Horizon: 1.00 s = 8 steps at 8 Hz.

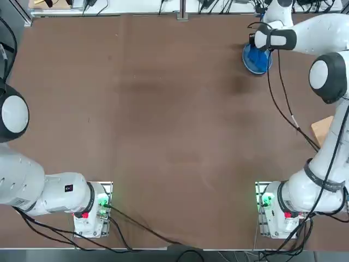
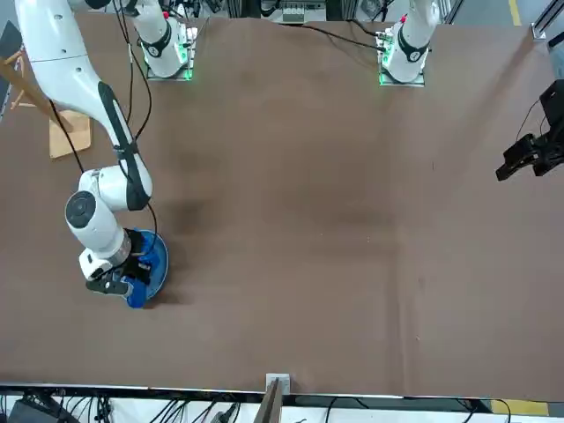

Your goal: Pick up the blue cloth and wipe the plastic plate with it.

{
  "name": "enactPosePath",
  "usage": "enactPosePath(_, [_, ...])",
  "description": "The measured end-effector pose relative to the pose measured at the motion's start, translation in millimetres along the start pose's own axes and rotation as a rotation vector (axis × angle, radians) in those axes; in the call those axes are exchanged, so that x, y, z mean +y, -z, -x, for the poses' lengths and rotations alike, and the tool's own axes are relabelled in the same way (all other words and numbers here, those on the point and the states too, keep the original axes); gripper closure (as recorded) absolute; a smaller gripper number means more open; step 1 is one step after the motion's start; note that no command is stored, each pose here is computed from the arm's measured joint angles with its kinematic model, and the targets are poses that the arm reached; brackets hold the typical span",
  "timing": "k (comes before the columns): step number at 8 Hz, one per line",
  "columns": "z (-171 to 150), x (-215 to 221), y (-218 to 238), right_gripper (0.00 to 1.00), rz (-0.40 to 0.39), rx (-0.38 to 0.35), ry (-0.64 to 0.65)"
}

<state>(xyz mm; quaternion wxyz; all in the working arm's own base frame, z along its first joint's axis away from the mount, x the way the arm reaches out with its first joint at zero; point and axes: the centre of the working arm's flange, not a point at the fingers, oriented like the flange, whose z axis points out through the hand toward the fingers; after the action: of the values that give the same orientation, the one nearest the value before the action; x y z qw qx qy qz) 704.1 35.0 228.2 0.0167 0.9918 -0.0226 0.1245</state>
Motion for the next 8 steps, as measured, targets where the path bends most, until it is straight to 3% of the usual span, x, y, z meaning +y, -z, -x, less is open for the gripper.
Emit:
enactPosePath(5, [4.8,33.7,-31.3,0.85,0.027,-0.013,0.046])
enactPosePath(8, [13.4,36.3,-26.0,0.85,0.003,-0.199,-0.031])
